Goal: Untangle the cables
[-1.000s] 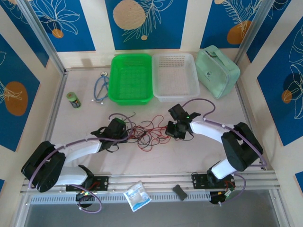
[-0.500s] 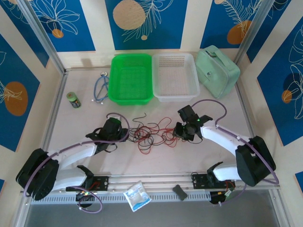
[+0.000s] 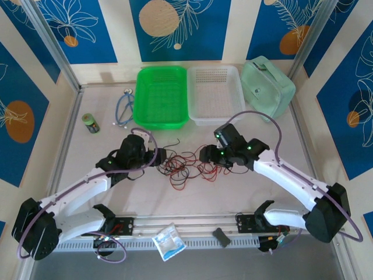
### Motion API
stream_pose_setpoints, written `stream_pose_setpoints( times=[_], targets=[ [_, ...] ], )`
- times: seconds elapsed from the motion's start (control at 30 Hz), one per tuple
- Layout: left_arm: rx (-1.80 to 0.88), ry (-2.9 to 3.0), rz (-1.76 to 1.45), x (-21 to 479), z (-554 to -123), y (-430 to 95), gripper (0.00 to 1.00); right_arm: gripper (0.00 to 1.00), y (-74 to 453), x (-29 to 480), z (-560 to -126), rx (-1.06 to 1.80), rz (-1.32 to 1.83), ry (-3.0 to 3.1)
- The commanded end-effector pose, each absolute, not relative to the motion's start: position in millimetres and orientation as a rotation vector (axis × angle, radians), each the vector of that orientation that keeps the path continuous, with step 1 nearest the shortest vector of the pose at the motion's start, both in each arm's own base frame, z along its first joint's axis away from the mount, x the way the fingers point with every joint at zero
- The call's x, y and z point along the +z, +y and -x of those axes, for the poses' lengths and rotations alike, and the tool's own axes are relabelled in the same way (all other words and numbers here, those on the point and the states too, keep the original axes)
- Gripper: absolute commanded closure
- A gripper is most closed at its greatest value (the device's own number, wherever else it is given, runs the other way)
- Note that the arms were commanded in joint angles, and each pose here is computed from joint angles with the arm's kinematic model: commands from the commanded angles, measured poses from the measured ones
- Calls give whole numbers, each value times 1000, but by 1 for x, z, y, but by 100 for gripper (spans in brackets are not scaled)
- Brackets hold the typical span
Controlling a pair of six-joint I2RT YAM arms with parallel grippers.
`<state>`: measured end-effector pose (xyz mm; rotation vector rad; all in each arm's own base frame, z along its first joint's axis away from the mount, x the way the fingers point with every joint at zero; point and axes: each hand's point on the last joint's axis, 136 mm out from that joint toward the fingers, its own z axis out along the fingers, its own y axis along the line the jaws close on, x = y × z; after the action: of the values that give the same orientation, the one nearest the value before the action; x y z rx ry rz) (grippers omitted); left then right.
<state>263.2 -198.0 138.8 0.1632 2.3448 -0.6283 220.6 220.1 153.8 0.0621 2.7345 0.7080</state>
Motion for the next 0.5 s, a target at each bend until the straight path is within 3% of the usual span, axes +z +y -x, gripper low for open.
stream_pose_setpoints(
  times=[0.0, 0.27, 0.47],
  targets=[
    [-670, 2406, -175, 127, -262, -207, 24, 38, 246, 152, -220, 771, -48, 2790],
    [-635, 2522, -181, 80, -271, -224, 22, 36, 298, 108, -222, 891, -226, 2958],
    [-601, 2563, -146, 46, -274, -224, 27, 36, 305, 71, -221, 899, -455, 3008]
  ],
)
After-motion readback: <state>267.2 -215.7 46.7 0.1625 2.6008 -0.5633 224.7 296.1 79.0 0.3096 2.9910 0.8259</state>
